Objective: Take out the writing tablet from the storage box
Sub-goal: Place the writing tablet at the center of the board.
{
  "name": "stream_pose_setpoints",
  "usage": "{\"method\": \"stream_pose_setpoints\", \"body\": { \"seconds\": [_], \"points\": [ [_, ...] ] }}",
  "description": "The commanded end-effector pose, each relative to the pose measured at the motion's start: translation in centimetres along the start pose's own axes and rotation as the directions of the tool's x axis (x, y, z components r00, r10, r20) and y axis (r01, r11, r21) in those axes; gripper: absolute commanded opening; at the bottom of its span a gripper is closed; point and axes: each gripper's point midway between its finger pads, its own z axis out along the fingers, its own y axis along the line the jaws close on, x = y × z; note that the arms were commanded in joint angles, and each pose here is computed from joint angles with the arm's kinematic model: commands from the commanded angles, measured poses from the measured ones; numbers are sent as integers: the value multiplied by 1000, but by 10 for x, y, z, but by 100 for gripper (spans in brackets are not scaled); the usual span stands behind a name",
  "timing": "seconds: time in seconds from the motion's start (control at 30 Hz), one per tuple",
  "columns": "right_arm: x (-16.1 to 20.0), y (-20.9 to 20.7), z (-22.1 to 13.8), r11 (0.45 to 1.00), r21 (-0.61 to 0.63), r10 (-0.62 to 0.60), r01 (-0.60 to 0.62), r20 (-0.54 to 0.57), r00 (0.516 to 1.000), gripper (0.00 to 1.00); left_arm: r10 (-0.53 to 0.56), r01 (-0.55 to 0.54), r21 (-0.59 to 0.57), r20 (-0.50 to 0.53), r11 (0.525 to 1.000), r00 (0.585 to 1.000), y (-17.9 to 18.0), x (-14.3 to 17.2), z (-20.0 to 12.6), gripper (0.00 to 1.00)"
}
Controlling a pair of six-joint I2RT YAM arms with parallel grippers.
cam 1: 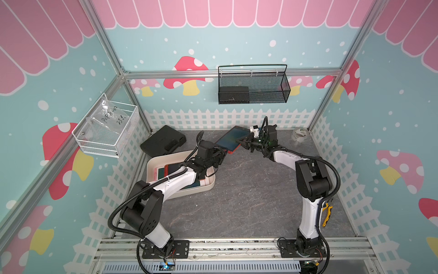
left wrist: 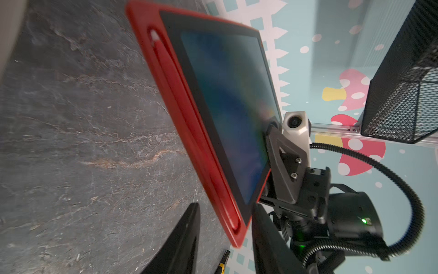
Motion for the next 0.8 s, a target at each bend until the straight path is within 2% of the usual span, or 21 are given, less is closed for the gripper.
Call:
{"method": "stream_pose_setpoints", "body": {
  "seconds": [0.0, 0.17, 0.33, 0.6, 0.77],
  "points": [
    [-9, -22, -1, 999, 28, -16, 17, -30, 999, 2, 20, -18, -49, 28, 999, 999, 15, -14, -19, 40],
    [-20, -30, 7, 997, -1, -79, 79, -96, 992, 0, 21, -8, -92, 136, 996, 991, 33, -52, -46, 39],
    [-28, -50, 20, 988, 17, -148, 154, -182, 972, 0, 110, -78, -143, 228, 987, 968, 23, -81, -81, 40],
    [-39, -78, 36, 964, 5, -252, 266, -311, 917, 2, 168, -101, -215, 320, 971, 932, 31, -109, -126, 41],
    [-42, -88, 38, 953, -28, -295, 303, -325, 898, 2, 205, -102, -287, 353, 952, 913, 42, -119, -146, 41]
  ]
}}
